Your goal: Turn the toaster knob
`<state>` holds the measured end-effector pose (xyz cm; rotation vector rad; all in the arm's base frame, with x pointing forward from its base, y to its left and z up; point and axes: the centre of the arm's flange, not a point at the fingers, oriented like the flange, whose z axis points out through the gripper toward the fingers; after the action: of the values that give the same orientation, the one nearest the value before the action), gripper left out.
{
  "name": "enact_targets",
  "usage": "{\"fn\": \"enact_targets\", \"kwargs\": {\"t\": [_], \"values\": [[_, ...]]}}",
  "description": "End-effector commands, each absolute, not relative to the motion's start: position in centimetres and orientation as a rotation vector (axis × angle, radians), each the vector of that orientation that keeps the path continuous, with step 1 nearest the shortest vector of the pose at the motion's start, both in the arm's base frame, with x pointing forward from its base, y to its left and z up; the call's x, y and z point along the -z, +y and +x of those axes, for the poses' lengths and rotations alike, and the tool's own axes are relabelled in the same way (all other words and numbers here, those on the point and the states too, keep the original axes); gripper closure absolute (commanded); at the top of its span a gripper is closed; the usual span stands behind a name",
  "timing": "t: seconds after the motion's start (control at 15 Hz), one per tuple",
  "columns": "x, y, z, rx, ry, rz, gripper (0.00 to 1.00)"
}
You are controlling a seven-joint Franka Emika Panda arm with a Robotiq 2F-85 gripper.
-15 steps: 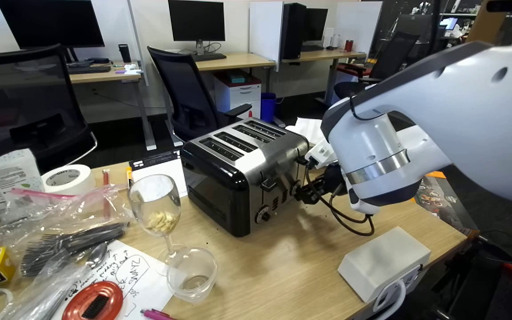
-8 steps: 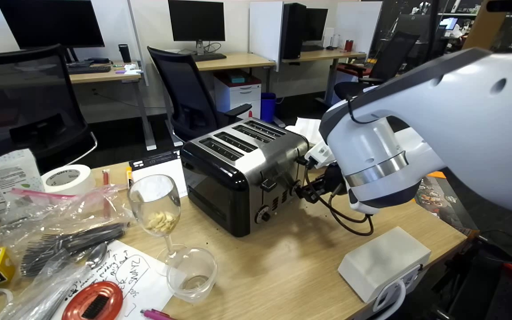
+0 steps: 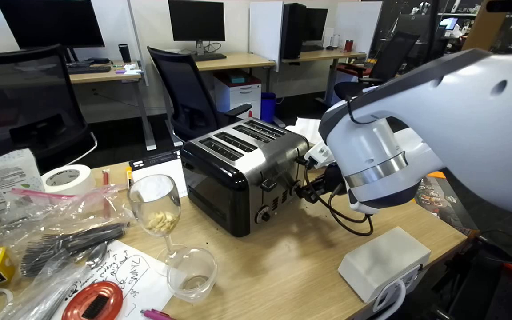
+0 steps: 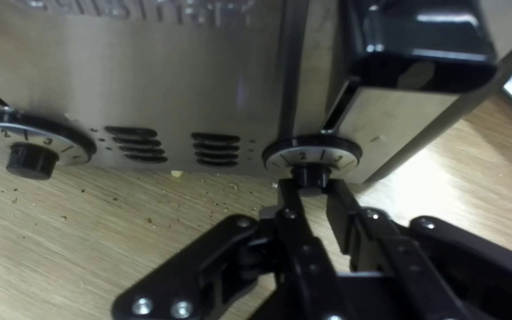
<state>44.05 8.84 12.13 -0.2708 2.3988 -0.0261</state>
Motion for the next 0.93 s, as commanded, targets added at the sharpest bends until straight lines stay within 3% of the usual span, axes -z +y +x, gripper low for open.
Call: {"fn": "enact_targets", "kwargs": {"t": [0.0, 0.87], "values": [[-11.64, 9.46, 44.19, 0.059, 2.374, -0.268, 0.95], [-11.73, 10.19, 43.98, 0.144, 2.336, -0.325, 0.95]]}}
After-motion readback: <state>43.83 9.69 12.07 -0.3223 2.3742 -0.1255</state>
